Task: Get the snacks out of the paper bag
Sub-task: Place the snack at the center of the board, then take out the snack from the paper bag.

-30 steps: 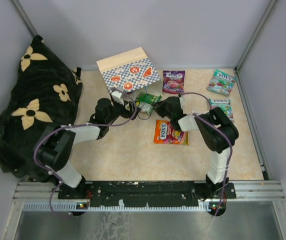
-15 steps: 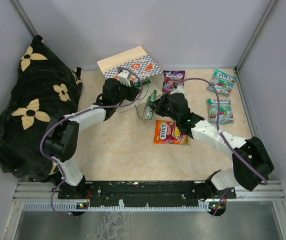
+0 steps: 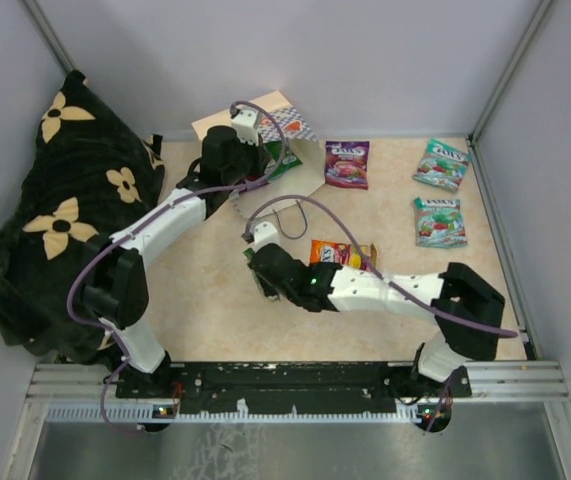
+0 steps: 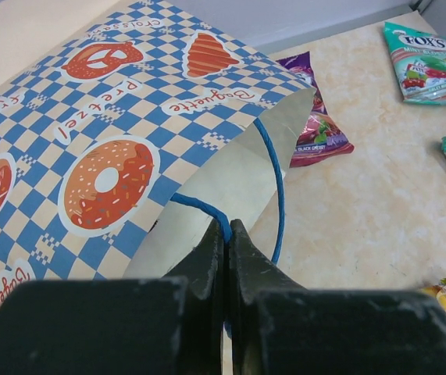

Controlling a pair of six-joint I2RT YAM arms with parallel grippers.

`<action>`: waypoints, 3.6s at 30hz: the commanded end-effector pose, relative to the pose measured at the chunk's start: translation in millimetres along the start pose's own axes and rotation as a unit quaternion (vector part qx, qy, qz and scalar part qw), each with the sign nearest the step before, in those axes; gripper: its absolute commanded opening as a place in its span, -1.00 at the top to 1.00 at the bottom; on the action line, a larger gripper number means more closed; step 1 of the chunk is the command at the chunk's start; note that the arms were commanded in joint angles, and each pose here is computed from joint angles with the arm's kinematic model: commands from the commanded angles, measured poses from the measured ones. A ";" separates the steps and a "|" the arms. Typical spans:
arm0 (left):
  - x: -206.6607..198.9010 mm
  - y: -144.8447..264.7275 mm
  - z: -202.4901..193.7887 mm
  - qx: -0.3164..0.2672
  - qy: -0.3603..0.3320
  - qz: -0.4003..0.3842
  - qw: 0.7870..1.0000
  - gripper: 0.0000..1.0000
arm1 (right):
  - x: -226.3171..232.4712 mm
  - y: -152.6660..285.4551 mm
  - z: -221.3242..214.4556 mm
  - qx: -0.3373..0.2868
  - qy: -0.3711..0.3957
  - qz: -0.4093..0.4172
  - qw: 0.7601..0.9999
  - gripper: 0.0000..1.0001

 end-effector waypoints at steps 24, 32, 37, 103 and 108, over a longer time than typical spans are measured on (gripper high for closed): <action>24.0 7.5 3.3 0.014 -0.013 0.039 0.999 1.00 | -54.1 -42.8 -26.0 -0.054 -0.248 0.171 0.952 -0.62; 21.1 14.9 16.0 0.004 0.012 0.043 0.999 1.00 | -118.5 10.4 99.4 -0.295 -0.416 0.187 0.840 -0.98; 18.1 11.7 10.0 0.018 0.030 0.037 0.999 1.00 | -162.3 -27.7 118.1 -0.337 -0.595 0.175 0.709 -0.82; 38.9 -0.2 22.7 0.018 0.027 0.059 0.998 1.00 | -87.0 -0.8 24.2 -0.069 -0.291 0.267 0.916 1.00; 38.1 -0.1 21.4 0.020 0.029 0.055 0.998 1.00 | -39.9 26.5 80.0 -0.088 -0.200 0.307 0.926 1.00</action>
Point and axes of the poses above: each gripper's point midway between its finger pads, its own y axis back along the fingers, its own x axis along the line the jaws close on, z = x × y, the point moved 2 cm from there along y, back along the fingers, and after that the axes turned 5 degrees about y, right-handed, at the moved point
